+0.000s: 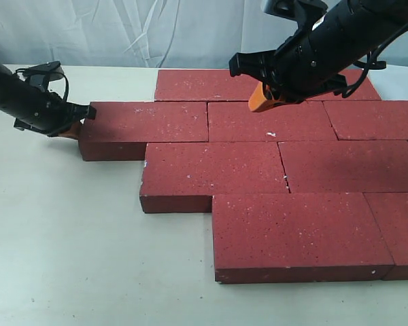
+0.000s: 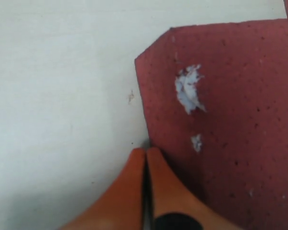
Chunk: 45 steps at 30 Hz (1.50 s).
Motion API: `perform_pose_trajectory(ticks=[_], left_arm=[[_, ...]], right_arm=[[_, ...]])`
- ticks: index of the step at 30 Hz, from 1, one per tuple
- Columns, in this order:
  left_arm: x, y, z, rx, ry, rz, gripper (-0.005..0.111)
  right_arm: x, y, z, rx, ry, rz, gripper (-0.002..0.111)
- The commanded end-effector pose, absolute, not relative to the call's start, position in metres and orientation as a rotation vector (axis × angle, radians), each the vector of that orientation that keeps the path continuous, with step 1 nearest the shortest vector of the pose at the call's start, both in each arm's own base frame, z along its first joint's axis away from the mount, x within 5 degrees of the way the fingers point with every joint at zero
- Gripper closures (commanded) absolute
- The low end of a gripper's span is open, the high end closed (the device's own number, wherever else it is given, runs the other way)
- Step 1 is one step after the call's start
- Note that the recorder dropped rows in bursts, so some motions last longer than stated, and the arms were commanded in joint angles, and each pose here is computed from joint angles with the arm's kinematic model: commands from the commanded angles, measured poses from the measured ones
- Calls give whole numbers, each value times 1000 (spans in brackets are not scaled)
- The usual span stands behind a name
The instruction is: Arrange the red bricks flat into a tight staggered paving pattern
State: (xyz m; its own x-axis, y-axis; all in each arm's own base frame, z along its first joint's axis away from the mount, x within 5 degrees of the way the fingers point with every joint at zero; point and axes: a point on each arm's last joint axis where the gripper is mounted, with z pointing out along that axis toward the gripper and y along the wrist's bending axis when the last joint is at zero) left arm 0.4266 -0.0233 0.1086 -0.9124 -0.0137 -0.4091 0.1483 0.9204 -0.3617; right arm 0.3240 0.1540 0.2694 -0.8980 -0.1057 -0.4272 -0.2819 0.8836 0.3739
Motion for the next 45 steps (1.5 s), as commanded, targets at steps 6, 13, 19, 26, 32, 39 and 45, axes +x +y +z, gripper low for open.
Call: perform_pose_trajectory(ticks=[6, 13, 19, 26, 32, 39, 45], left_arm=[[424, -6, 116, 135, 2672, -472, 107], [423, 3, 149, 62, 2614, -460, 107], [415, 3, 182, 0, 2594, -457, 107], [393, 2, 219, -16, 2677, -346, 107], [369, -31, 259, 121, 2609, -347, 107], [344, -34, 273, 121, 2550, -341, 107], [314, -31, 294, 84, 2448, -323, 107]], right_arm=[[324, 152, 273, -281, 2632, 607, 109], [324, 152, 273, -281, 2631, 609, 109], [323, 153, 273, -268, 2636, 633, 109], [321, 154, 273, -267, 2657, 654, 109], [321, 154, 273, -267, 2657, 654, 109], [321, 154, 273, -269, 2661, 654, 109], [321, 154, 273, -270, 2663, 654, 109]])
